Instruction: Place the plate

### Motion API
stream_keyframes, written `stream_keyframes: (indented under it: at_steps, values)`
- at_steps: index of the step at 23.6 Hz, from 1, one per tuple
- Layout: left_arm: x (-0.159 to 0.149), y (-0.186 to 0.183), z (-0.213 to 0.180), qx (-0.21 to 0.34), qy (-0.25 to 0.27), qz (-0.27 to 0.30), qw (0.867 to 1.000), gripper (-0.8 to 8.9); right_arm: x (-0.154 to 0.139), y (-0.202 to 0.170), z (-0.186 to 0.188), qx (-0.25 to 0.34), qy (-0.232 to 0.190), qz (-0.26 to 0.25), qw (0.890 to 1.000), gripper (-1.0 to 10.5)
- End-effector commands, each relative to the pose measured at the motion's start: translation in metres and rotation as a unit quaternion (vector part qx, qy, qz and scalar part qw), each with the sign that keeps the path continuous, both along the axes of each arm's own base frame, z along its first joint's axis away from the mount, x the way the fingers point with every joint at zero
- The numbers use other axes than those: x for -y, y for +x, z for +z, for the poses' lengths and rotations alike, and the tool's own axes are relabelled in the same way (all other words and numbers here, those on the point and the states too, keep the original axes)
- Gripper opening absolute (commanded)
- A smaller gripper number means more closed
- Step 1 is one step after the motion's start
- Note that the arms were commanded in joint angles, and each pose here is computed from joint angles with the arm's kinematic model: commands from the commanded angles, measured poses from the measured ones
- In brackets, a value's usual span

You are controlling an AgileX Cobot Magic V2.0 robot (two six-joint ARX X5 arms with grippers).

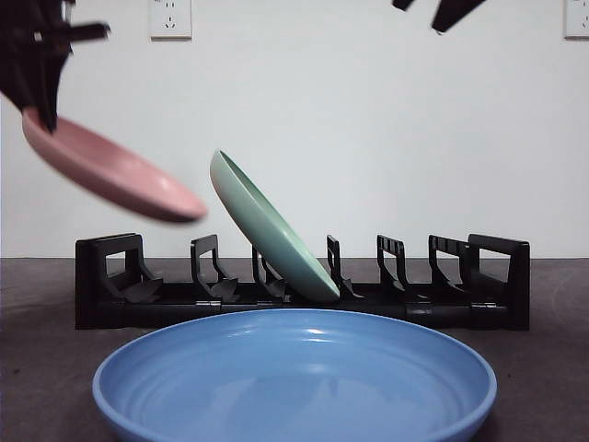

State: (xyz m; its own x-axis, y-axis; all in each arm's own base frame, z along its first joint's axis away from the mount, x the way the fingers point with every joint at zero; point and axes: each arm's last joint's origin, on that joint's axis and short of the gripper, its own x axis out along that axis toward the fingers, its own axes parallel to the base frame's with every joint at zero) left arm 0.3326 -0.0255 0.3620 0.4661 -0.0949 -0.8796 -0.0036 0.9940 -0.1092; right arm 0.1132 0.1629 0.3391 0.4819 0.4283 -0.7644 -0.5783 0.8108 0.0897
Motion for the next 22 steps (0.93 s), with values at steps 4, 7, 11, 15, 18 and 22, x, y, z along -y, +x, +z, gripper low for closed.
stream_keyframes:
  at_steps: [4,7,11,15,18,22]
  values:
    - [-0.015,-0.027,0.042,0.001,0.02,-0.009,1.0,0.16,0.007,0.007,0.007,0.056,-0.029,-0.056,0.996,1.9]
    - [-0.019,-0.049,0.056,0.007,0.018,-0.001,1.0,0.16,0.015,0.016,0.008,0.064,-0.042,-0.073,0.994,2.6]
    - [-0.019,-0.072,0.068,0.03,0.014,0.005,0.999,0.16,0.024,0.024,0.008,0.069,-0.052,-0.09,0.992,2.9]
    - [-0.019,-0.096,0.067,0.036,0.006,0.003,0.999,0.16,0.031,0.03,0.009,0.072,-0.058,-0.103,0.99,2.9]
    - [-0.018,-0.115,0.054,0.034,-0.009,-0.002,0.999,0.16,0.035,0.033,0.009,0.073,-0.063,-0.111,0.989,2.9]
    - [-0.018,-0.146,0.029,0.027,-0.027,-0.006,0.999,0.16,0.037,0.035,0.009,0.075,-0.067,-0.114,0.988,2.9]
